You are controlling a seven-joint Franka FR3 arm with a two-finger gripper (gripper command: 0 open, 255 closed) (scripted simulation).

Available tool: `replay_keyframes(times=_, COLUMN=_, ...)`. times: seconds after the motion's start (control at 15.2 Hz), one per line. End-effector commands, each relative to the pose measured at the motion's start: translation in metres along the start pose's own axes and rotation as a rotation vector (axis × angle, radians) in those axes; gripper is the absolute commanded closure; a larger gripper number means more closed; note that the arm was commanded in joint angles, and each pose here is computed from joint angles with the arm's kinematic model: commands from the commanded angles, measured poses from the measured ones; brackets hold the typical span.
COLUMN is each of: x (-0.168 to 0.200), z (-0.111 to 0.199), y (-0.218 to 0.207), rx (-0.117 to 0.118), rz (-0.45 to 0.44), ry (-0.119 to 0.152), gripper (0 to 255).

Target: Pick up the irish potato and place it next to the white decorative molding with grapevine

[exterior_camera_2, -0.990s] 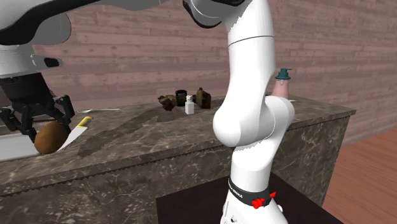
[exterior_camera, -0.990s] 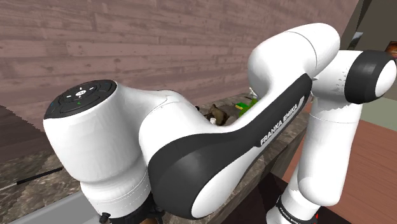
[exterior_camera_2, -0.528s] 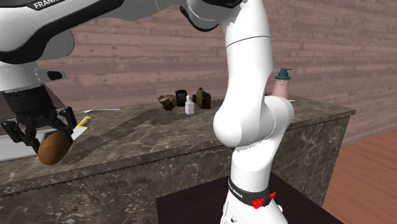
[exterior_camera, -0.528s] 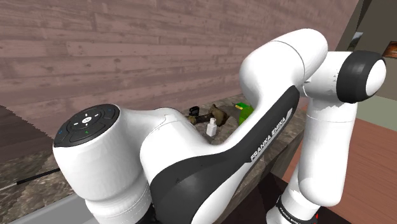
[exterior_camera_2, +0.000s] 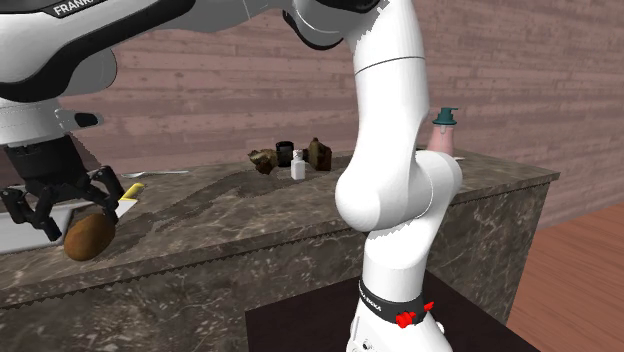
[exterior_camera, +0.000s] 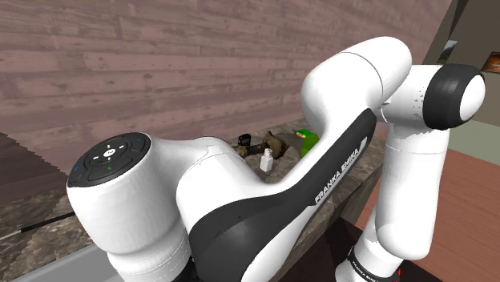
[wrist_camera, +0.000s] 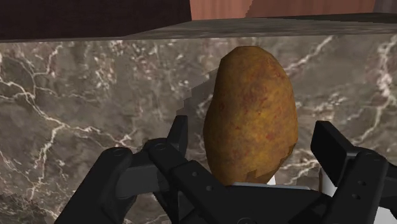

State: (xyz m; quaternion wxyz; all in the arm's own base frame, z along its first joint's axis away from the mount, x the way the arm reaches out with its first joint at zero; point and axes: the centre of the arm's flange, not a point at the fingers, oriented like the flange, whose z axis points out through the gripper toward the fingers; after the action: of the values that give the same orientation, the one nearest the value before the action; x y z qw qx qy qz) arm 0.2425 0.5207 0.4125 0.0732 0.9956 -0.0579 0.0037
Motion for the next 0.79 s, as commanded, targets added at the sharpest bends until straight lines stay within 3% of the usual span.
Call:
replay_keyframes(times=0.0, x=0.0, z=0.0, y=0.0, rx=0.0, rz=0.0, ry=0.0, gripper=0)
replay_keyframes(times=0.2, x=0.0, z=0.0, y=0.0, rx=0.0, rz=0.0, ry=0.0, gripper=0)
replay_keyframes(times=0.46, x=0.0, z=-0.05, y=0.0, rx=0.0, rz=0.0, ry=0.0, gripper=0)
replay_keyframes(times=0.73, x=0.0, z=-0.05, y=0.0, rx=0.0, rz=0.0, ry=0.0, gripper=0)
